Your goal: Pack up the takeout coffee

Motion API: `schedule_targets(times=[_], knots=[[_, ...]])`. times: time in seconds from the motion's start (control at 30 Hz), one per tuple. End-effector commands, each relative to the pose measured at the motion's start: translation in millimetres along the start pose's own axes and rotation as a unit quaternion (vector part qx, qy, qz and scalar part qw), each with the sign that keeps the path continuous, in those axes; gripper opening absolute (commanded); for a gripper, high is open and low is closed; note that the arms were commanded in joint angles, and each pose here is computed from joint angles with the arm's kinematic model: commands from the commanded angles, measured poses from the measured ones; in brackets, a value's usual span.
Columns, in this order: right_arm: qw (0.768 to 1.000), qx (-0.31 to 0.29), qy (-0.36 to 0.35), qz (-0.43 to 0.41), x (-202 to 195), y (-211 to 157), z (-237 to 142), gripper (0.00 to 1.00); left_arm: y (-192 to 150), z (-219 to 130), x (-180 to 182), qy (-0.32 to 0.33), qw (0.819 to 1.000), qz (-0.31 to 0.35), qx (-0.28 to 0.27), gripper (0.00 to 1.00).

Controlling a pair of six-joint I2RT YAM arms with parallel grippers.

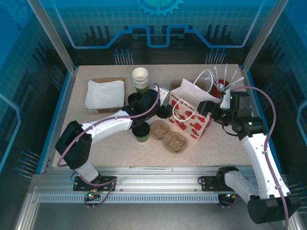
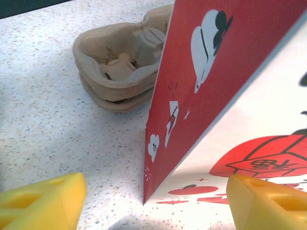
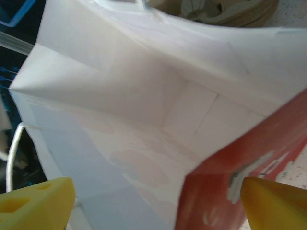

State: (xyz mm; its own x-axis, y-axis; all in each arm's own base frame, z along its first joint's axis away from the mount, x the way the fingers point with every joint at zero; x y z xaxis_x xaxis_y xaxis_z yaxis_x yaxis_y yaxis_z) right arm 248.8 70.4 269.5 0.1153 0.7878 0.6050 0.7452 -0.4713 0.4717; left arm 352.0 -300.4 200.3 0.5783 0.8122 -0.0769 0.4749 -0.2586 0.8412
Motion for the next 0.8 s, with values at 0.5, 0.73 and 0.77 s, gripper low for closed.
schedule_targets(times=[0.5, 0.73, 0.77], knots=[[0.887, 0.02, 0.077, -0.455, 85, -84, -44, 0.8, -8, -126, 36, 0.0, 0.99, -0.139, 0.012, 0.82], [0.792, 0.16, 0.047, -0.587, 88, -176, 28, 0.78, -7, -164, 67, 0.037, 0.983, -0.182, 0.004, 0.82], [0.785, 0.173, 0.044, -0.594, 86, -183, 40, 0.77, -6, -167, 71, 0.042, 0.982, -0.184, 0.003, 0.82]])
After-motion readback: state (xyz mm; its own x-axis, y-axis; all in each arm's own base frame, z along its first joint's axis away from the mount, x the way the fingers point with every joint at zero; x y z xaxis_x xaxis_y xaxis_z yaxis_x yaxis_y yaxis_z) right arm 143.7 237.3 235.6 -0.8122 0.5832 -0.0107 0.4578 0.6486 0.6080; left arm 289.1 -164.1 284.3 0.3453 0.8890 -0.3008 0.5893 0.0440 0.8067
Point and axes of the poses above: each hand's point on the last joint's axis, 136 mm out from that joint toward the fingers, its own z axis out along the fingers, its own x axis along the line the jaws close on, y = z × x, the point moved 3 cm from there along -z, back along the fingers, and after that the axes turned 4 degrees about z, right-handed, at the moved point
